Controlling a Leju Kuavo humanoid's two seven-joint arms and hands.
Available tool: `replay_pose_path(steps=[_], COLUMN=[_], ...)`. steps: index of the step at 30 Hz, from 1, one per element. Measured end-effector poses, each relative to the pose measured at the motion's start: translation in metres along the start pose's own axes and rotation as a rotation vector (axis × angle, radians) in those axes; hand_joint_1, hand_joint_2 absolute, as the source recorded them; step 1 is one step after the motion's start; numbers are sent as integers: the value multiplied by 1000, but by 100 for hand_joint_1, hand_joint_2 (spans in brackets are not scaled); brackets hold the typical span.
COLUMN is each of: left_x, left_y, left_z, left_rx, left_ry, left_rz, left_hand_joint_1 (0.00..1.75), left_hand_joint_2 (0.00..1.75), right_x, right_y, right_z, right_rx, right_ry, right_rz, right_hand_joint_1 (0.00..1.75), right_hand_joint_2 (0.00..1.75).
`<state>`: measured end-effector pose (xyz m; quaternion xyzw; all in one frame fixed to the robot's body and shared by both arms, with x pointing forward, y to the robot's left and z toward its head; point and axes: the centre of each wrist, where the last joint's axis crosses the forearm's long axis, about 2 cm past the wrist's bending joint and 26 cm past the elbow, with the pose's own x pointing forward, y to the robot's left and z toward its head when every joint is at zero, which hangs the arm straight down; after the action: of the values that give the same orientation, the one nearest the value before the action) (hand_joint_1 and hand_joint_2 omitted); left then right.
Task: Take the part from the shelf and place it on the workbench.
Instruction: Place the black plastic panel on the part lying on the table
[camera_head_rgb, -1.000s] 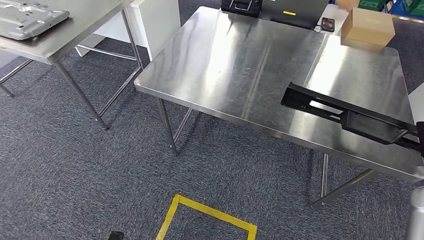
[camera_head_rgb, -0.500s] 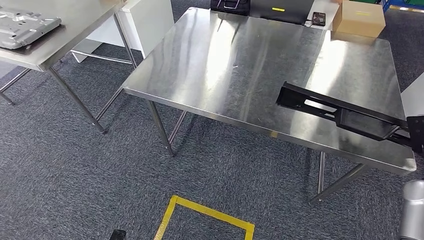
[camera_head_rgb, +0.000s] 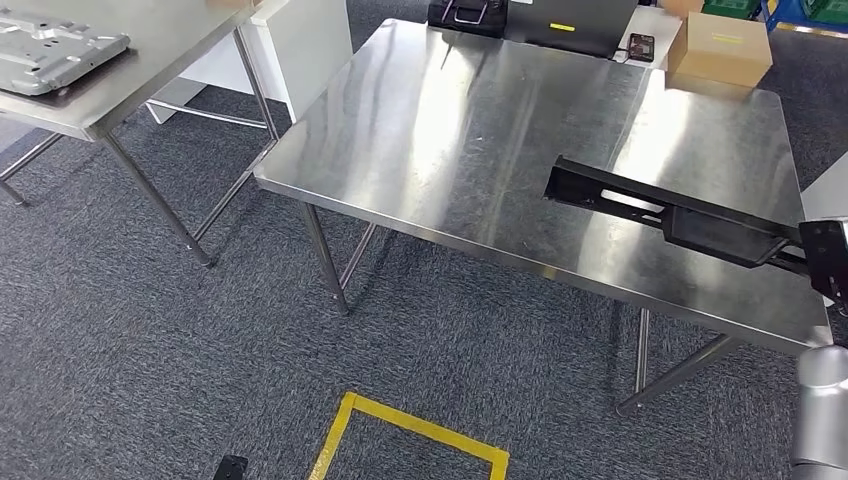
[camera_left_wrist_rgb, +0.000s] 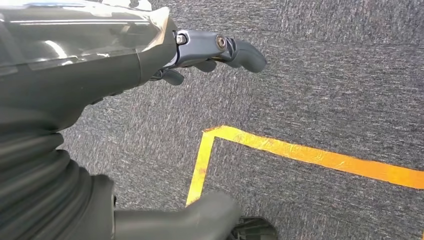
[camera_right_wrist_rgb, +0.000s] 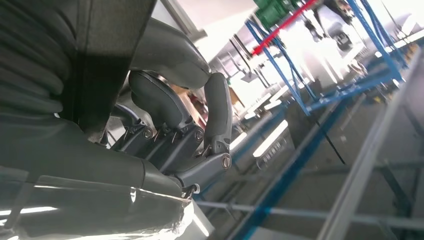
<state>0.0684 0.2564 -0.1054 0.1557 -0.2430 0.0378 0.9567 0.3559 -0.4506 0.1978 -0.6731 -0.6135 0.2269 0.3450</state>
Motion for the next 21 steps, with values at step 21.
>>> replay_pose_path(steps=[21], left_x=[-4], left_y=[5], left_z=[-1], left_rx=[-1], left_ry=[26], left_rz=[30], left_hand_joint_1=[0], left_hand_joint_2=[175], right_x=[6], right_y=[8], right_z=[-3], right_rx=[26], right_ry=[-32], right_rz=[-1], right_hand_joint_1=[175], right_hand_joint_2=[175])
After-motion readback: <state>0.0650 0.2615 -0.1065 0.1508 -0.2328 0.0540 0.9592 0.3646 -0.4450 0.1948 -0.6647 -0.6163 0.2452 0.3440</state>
